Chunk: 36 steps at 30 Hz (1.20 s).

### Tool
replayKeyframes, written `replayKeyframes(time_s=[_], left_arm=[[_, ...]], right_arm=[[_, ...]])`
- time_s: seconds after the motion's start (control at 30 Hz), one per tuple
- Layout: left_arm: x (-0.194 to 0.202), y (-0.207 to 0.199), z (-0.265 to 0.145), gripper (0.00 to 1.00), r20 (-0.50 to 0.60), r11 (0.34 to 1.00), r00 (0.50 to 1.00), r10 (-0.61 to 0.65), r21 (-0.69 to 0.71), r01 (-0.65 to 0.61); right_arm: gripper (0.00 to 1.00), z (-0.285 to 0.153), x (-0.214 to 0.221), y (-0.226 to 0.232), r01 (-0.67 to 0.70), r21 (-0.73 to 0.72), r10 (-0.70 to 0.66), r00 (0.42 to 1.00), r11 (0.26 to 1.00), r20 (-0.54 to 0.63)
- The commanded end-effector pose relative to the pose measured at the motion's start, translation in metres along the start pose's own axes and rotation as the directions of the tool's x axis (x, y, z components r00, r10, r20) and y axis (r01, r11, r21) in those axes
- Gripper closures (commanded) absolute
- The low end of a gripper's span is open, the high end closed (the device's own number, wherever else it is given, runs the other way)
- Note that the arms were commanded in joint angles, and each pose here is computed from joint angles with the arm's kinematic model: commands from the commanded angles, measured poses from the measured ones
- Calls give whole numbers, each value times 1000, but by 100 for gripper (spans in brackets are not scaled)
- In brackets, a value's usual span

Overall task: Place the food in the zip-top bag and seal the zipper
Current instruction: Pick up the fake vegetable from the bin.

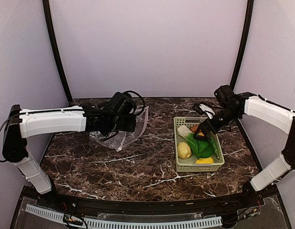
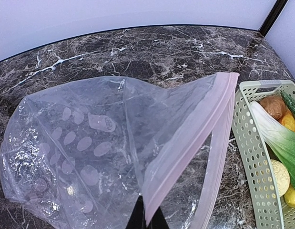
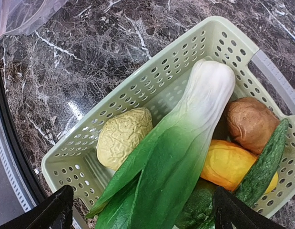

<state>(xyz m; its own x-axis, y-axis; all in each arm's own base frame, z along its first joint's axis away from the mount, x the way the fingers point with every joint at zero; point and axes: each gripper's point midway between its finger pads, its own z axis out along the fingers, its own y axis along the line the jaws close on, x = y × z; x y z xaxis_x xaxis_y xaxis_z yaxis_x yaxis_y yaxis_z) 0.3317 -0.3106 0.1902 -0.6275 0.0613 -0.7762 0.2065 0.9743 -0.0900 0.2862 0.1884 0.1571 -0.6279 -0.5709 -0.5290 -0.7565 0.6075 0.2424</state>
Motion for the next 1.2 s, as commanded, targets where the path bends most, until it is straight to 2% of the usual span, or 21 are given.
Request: replayKeyframes(time_s=[0.0, 0.13, 0.4, 0.57, 0.83, 1.03, 1.17], left_arm=[[-7, 1, -5, 99, 4, 1000, 1000, -28, 4, 28], [-7, 1, -6, 99, 3, 1000, 1000, -26, 4, 26], [-10, 3, -6, 99, 15, 1000, 1000, -19, -8, 19], [-8, 0, -4, 99, 9, 999, 999, -33, 6, 33], [-9, 2, -5, 99, 16, 1000, 1000, -22, -2, 22], [-11, -1, -2, 99, 22, 1000, 1000, -10, 1, 10], [-13, -3, 3, 99, 20, 1000, 1000, 8, -2, -8]], right_arm=[[1, 12, 7, 11, -12, 2, 12, 1000, 1000, 12], [1, 27, 28, 1, 1, 118, 6, 998, 993, -66], [1, 47, 54, -3, -2, 151, 28, 985, 989, -168], [3, 49, 55, -20, -14, 234, 61, 978, 972, -198], [29, 43, 58, -13, 9, 203, 37, 975, 979, -220], [69, 23, 50, -12, 8, 190, 34, 976, 982, -216], [83, 9, 43, -9, 12, 173, 24, 979, 985, -204]])
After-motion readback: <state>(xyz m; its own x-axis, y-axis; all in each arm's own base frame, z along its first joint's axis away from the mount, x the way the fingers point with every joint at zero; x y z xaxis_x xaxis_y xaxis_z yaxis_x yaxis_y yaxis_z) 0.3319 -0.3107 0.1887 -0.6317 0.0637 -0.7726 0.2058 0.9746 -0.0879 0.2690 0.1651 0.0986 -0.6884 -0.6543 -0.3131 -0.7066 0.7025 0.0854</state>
